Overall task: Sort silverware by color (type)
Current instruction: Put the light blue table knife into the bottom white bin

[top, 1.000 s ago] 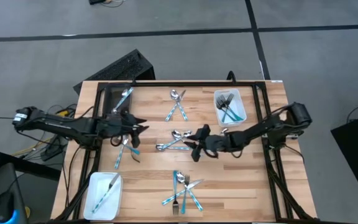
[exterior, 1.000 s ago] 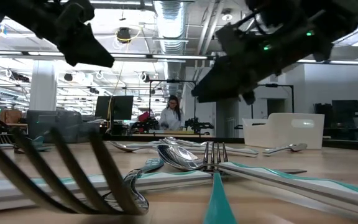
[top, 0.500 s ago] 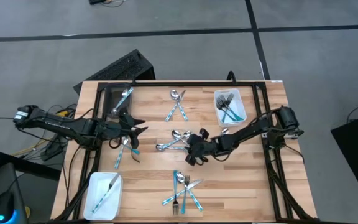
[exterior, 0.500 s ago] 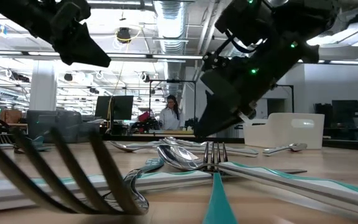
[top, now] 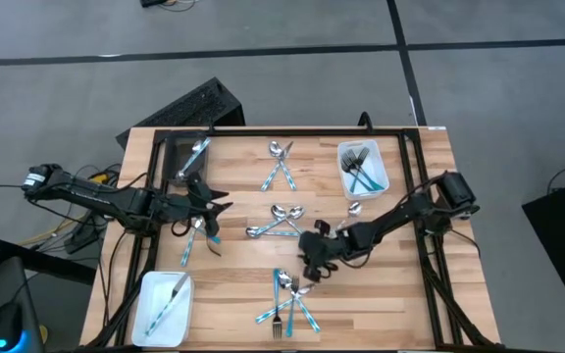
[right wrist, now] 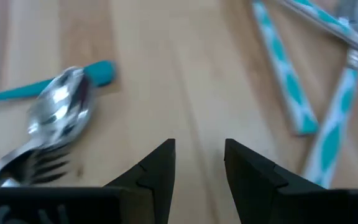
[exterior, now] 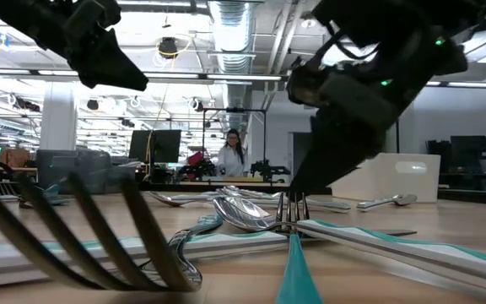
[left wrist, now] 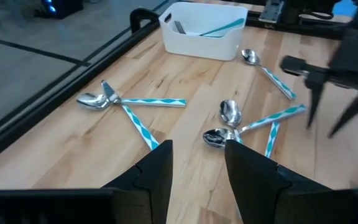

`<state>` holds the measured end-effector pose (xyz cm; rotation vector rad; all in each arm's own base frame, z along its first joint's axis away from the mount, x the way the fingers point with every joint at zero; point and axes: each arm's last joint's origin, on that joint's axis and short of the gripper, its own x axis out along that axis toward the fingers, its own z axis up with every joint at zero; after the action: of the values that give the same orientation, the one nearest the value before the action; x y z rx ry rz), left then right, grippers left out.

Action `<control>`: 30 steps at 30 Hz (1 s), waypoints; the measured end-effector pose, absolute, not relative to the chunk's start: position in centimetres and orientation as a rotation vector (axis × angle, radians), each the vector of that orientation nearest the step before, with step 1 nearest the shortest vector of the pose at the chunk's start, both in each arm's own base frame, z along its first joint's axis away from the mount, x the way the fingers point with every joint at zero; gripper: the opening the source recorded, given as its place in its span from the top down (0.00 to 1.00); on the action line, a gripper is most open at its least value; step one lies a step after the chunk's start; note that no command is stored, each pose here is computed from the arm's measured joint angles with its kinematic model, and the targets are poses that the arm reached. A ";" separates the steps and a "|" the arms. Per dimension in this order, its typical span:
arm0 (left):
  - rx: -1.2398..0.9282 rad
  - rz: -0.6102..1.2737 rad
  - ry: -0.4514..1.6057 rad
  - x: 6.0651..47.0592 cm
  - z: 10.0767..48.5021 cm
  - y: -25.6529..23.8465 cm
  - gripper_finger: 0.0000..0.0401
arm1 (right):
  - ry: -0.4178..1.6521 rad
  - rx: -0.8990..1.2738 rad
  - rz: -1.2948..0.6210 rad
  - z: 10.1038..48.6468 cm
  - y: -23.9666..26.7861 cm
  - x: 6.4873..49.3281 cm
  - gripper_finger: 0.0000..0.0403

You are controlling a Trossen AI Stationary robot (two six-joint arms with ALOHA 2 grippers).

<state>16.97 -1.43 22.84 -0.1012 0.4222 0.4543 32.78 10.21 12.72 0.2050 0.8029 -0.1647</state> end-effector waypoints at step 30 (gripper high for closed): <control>-0.209 0.452 0.401 17.0 22.9 -1.5 0.66 | 0.728 -0.021 0.283 15.8 18.1 32.1 0.67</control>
<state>17.01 -1.51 22.86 -0.2092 0.4014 0.4520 32.06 18.10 15.76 -0.0208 0.7278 0.2827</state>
